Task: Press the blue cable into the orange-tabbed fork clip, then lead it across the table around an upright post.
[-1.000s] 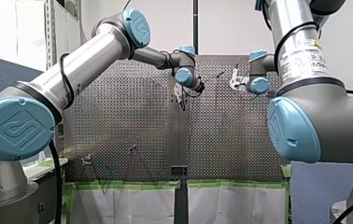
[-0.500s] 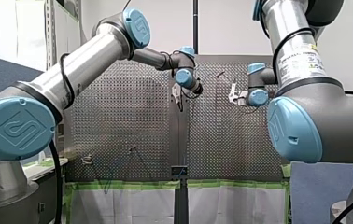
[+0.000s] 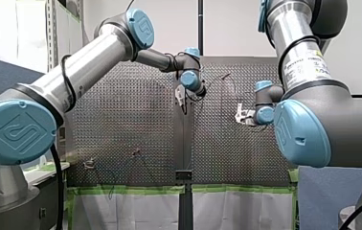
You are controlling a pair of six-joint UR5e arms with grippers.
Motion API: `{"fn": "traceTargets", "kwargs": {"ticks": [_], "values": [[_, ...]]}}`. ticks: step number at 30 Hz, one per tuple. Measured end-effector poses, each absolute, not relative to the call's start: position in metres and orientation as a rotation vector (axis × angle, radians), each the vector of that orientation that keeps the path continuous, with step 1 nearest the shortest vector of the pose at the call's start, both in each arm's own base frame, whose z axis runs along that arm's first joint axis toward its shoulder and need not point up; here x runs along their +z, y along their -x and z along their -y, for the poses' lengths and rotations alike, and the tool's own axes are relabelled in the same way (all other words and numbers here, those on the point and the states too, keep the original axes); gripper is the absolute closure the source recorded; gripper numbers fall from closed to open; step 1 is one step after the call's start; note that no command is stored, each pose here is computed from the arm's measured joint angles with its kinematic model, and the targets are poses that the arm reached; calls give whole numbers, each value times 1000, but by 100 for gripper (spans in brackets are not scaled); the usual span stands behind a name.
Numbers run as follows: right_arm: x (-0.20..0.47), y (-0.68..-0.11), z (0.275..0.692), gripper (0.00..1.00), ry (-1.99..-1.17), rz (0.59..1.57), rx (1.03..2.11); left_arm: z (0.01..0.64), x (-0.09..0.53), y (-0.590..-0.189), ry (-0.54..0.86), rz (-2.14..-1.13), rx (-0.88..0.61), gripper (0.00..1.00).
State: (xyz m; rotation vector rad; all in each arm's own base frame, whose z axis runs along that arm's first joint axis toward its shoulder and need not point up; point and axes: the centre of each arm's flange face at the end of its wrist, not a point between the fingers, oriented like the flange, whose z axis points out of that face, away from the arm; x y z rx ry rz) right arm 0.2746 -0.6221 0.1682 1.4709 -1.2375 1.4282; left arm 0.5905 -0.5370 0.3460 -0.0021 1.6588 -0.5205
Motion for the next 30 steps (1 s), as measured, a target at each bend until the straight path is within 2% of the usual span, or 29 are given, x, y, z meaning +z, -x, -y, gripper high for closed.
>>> {"fn": "traceTargets", "kwargs": {"ticks": [11,18,30], "values": [[151,-272,624,100,-1486,1235,1405,550,346,-581,-18,-1669,-598,7],[136,-261,632,100,-1466,1242,1400,559,345,-572,-32,-1677,-629,7],[106,-238,641,100,-1463,1278,1358,571,354,-568,89,-1588,-657,7]]}}
